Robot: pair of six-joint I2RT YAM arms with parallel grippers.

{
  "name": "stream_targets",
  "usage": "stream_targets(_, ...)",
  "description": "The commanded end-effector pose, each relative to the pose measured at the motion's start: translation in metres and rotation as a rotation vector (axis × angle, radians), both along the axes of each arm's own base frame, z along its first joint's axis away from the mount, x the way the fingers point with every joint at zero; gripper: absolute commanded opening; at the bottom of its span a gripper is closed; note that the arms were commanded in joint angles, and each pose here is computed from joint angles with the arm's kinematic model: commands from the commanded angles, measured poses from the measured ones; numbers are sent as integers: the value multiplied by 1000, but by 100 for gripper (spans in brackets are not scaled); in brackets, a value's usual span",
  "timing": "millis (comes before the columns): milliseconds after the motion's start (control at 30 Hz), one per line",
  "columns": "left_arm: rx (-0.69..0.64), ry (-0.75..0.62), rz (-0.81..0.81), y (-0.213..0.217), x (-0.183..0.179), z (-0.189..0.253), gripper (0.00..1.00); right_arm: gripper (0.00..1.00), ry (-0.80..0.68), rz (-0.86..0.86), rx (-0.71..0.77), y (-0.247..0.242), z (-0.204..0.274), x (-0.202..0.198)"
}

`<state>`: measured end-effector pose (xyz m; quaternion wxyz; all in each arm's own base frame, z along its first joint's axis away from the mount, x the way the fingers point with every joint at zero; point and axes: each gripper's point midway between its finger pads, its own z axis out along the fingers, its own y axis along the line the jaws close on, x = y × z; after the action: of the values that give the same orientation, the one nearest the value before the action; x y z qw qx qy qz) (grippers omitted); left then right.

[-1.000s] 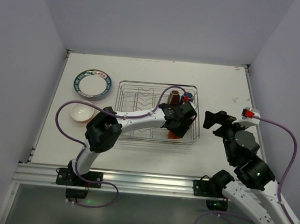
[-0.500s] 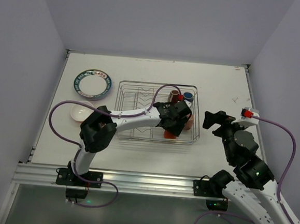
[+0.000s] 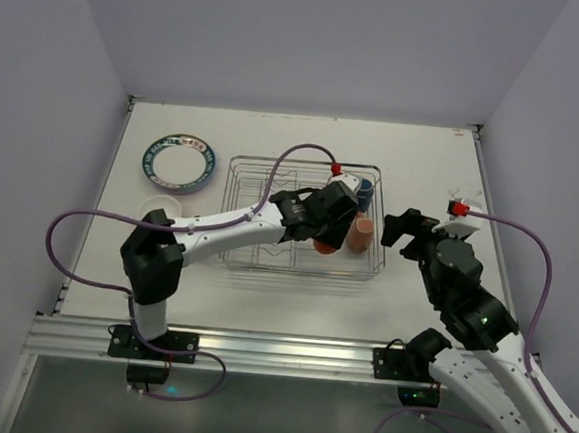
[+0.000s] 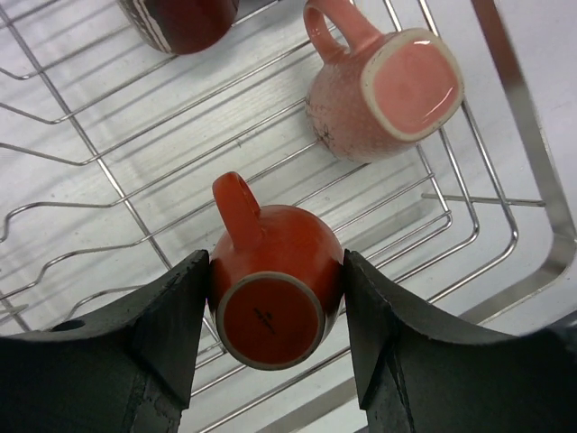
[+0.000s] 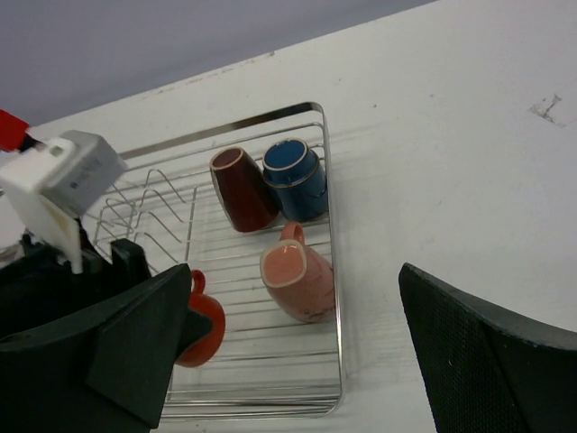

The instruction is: Unload the mixed dishes from the dish rack

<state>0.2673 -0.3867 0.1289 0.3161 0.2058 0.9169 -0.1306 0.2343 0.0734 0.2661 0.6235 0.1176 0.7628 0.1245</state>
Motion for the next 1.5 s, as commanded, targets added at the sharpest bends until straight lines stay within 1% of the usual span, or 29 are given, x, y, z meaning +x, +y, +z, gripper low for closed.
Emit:
stream_targets(0, -159, -133, 81, 1, 16, 61, 0, 99, 3, 32, 10, 9, 6, 9)
stream_targets(33, -176, -139, 95, 4, 16, 62, 0, 99, 29, 65, 11, 15, 0, 12)
stream_targets(67, -216, -158, 102, 7, 14, 78, 0, 99, 39, 88, 18, 19, 1, 14)
stream_targets(100, -233, -168, 117, 10, 13, 84, 0, 99, 50, 110, 24, 21, 0, 16)
stream_targets(133, -258, -176, 128, 13, 11, 86, 0, 99, 78, 166, 41, 29, -4, 17)
stream_targets(167, -309, -203, 135, 20, 8, 107, 0, 99, 78, 195, 56, 33, 0, 17)
stream_targets(200, -333, -225, 151, 25, 9, 115, 0, 99, 79, 224, 73, 37, 2, 16)
stream_targets(233, -358, -237, 169, 30, 7, 116, 0, 99, 51, 261, 86, 40, 10, 17)
stream_targets(267, -405, -266, 182, 39, 4, 136, 0, 99, 26, 396, 114, 59, 16, 3)
stream_targets(333, -459, -295, 203, 47, 2, 152, 0, 98, -55, 526, 152, 76, 33, -11)
stream_targets(367, -489, -306, 209, 55, -3, 161, 0, 97, -68, 604, 167, 85, 38, -23)
stream_targets(433, -561, -315, 216, 60, -9, 177, 0, 97, -110, 691, 172, 96, 47, -33)
stream_targets(467, -605, -315, 210, 68, -17, 186, 0, 97, -113, 767, 178, 104, 45, -42)
stream_targets(500, -660, -326, 204, 67, -19, 197, 0, 96, -169, 829, 167, 111, 53, -47)
stream_targets(567, -755, -313, 204, 76, -32, 208, 0, 95, -211, 924, 167, 121, 49, -56)
stream_targets(600, -825, -311, 185, 74, -37, 220, 0, 95, -289, 994, 159, 128, 61, -63)
stream_targets(700, -955, -260, 177, 76, -52, 231, 0, 94, -333, 1105, 149, 138, 63, -73)
stream_targets(767, -1038, -213, 171, 78, -62, 240, 0, 93, -355, 1140, 147, 141, 68, -76)
stream_targets(833, -1139, -194, 158, 77, -69, 251, 0, 92, -391, 1206, 138, 146, 73, -82)
stream_targets(933, -1194, -162, 146, 74, -73, 254, 0, 90, -442, 1292, 122, 152, 74, -89)
stream_targets(1000, -1213, -138, 152, 71, -74, 253, 0, 86, -477, 1319, 116, 154, 77, -91)
stream_targets(1067, -1233, -102, 162, 69, -75, 246, 0, 85, -474, 1342, 121, 156, 77, -92)
stream_targets(1200, -1290, -72, 151, 65, -78, 249, 0, 81, -475, 1359, 127, 159, 80, -91)
stream_targets(1300, -1299, -67, 111, 58, -80, 255, 0, 79, -487, 1371, 130, 160, 84, -93)
stream_targets(1467, -1302, -34, 78, 44, -81, 249, 0, 73, -491, 1403, 155, 163, 85, -95)
